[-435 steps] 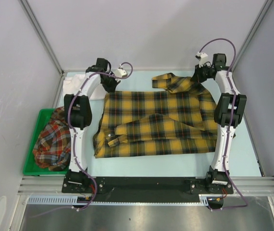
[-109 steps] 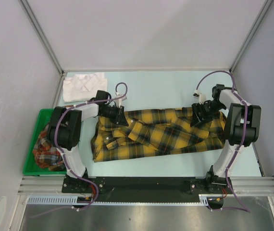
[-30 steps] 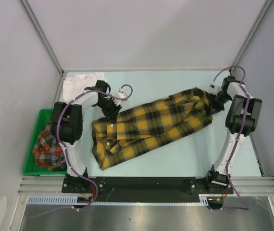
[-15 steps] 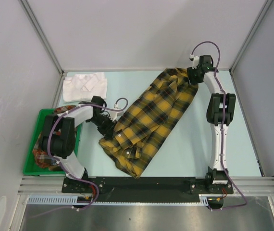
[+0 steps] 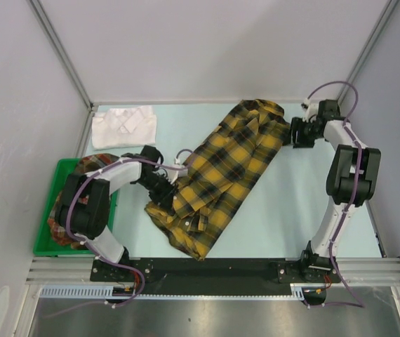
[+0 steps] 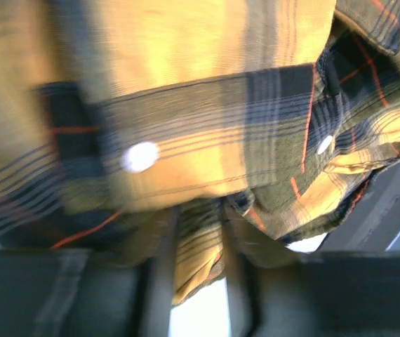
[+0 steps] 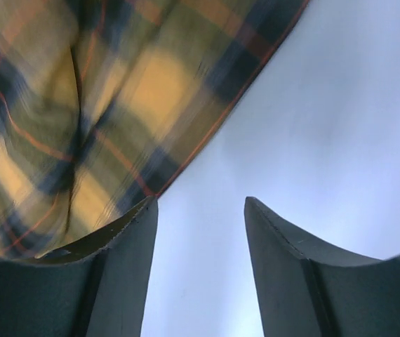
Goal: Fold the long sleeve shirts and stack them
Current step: Fold the shirt
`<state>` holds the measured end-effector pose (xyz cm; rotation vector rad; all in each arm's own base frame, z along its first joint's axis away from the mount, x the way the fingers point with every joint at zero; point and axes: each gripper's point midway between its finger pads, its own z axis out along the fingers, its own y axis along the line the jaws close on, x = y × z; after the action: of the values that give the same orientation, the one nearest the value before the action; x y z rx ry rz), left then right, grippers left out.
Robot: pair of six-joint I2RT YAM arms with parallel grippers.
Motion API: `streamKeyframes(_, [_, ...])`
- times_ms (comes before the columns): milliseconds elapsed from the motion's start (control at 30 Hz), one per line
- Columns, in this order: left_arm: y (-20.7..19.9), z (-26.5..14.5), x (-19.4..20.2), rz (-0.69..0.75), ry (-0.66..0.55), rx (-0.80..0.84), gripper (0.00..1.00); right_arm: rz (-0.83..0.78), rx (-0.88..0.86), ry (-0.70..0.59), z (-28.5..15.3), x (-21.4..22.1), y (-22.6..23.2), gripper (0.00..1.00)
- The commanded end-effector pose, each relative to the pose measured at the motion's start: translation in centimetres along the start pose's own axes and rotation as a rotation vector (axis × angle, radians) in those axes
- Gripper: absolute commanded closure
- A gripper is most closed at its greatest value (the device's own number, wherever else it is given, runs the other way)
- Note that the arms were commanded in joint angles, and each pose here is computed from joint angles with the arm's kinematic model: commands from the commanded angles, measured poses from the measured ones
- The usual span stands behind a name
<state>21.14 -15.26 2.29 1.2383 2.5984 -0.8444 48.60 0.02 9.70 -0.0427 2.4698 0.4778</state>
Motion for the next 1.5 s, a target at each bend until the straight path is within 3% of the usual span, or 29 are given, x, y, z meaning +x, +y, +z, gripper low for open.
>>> streamKeyframes(0, [2.6, -5.5, -6.0, 0.016, -0.216, -0.101, 0.6, 0.137, -0.226, 0.128, 1.3, 5.2, 4.9, 0.44])
streamKeyframes(233, [7.5, -6.5, -6.8, 0.046, -0.147, -0.208, 0.55, 0.259, -0.321, 0.228, 3.9, 9.7, 9.0, 0.47])
streamKeyframes(433, [8.7, -3.2, -4.6, -0.006, -0.045, -0.139, 0.57, 0.329, -0.288, 0.263, 6.2, 12.0, 9.0, 0.54])
streamKeyframes(600, [5.9, -0.8, -2.2, -0.055, 0.002, -0.007, 0.74, 0.319, -0.249, 0.245, 7.1, 11.0, 7.9, 0.78])
streamKeyframes(733, [1.2, 1.3, -0.6, -0.055, 0.053, 0.099, 0.87, 0.299, -0.207, 0.247, 7.0, 10.3, 5.7, 0.97])
streamKeyframes(933, [-5.8, 5.4, -0.9, -0.044, 0.12, 0.286, 0.96, 0.216, -0.135, 0.255, 8.2, 9.1, 1.1, 1.0])
streamKeyframes(1100, [-8.3, 7.6, -3.1, -0.234, 0.116, 0.403, 0.97, 0.134, -0.138, 0.233, 9.7, 7.2, 1.1, 1.0])
streamKeyframes(1200, [-6.9, 8.0, -3.1, -0.233, 0.11, 0.334, 0.97, 0.121, -0.153, 0.241, 9.9, 7.1, 1.9, 0.98])
streamKeyframes(1267, [-6.2, 7.7, -2.8, -0.249, 0.098, 0.306, 0.9, 0.116, -0.145, 0.249, 9.8, 7.4, 2.0, 0.94])
streamKeyframes(1333, [-5.9, 6.6, -3.3, -0.259, 0.061, 0.301, 0.73, 0.124, -0.135, 0.244, 9.1, 7.1, 1.7, 0.76])
streamKeyframes(1400, [-6.2, 4.8, -4.4, -0.207, -0.012, 0.309, 0.64, 0.123, -0.137, 0.217, 7.8, 5.9, 1.7, 0.55])
streamKeyframes(1467, [-6.8, 3.3, -4.8, -0.143, -0.066, 0.305, 0.53, 0.11, -0.165, 0.178, 6.1, 4.2, 1.8, 0.4])
